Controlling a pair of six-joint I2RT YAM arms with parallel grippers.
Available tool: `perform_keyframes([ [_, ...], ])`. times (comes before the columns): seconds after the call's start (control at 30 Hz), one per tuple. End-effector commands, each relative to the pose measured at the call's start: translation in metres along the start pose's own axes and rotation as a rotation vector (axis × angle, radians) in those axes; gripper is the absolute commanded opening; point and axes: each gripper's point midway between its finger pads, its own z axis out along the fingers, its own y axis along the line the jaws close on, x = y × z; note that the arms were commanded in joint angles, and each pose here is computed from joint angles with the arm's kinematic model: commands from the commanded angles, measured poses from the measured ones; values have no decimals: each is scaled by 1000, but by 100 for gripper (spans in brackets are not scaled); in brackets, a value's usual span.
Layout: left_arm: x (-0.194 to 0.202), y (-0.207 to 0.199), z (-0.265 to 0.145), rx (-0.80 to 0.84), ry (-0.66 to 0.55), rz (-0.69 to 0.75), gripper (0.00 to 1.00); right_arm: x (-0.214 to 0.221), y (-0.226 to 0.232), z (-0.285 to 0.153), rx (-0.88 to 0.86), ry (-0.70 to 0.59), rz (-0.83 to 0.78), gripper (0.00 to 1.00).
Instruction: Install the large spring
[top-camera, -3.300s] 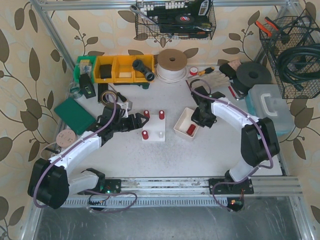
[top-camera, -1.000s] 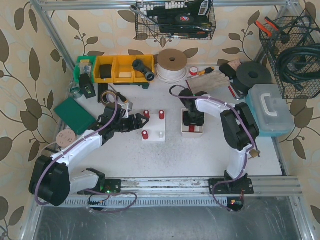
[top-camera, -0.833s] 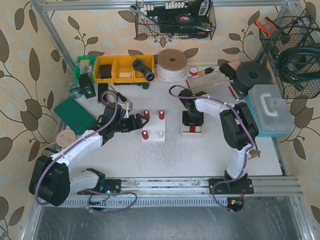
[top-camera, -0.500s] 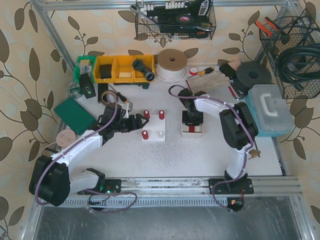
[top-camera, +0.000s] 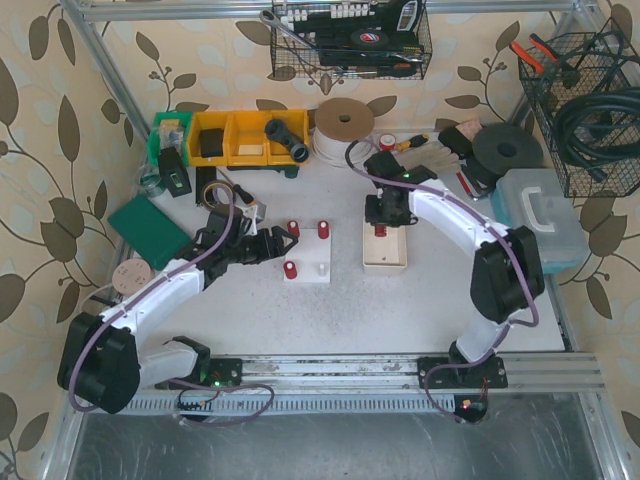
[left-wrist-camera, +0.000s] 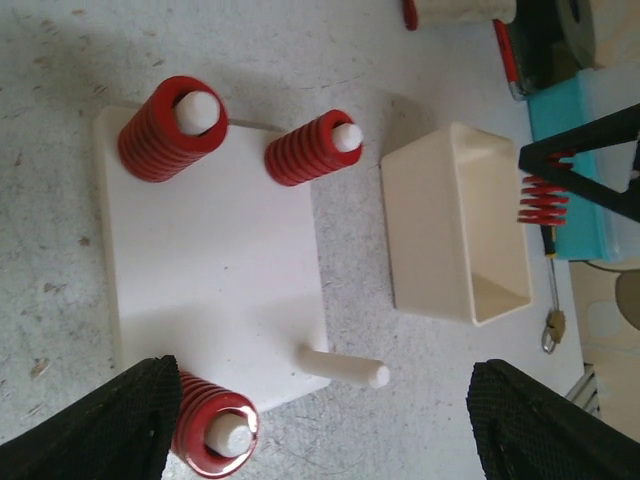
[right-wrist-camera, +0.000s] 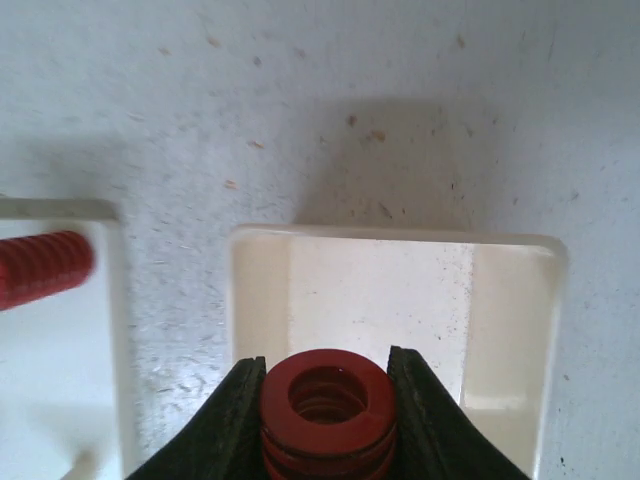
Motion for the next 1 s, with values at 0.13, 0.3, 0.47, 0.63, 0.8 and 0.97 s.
perform_keyframes([
  [0.13,-24,-64,-34,216,-56,5,81,-15,15,-60,-155,-112,-17,0],
  [0.3,-28,-109,-45,379,-75,-43,78,-17,33,-102,-362,-222,27,0],
  [0.47,-19,-170,-46,460,-69,19,78,-24,35,-145,-528,-291,154,0],
  [0.63,-32,-220,-49,577,-133,9,78,-34,27,-182,-754,-357,379,0],
  [0.8,-38,-258,-40,657,-130,46,80,-41,21,-205,-902,-369,526,0],
  [0.97,-39,-269,-25,672,-115,70,80,-46,15,-220,-1030,-366,660,0],
])
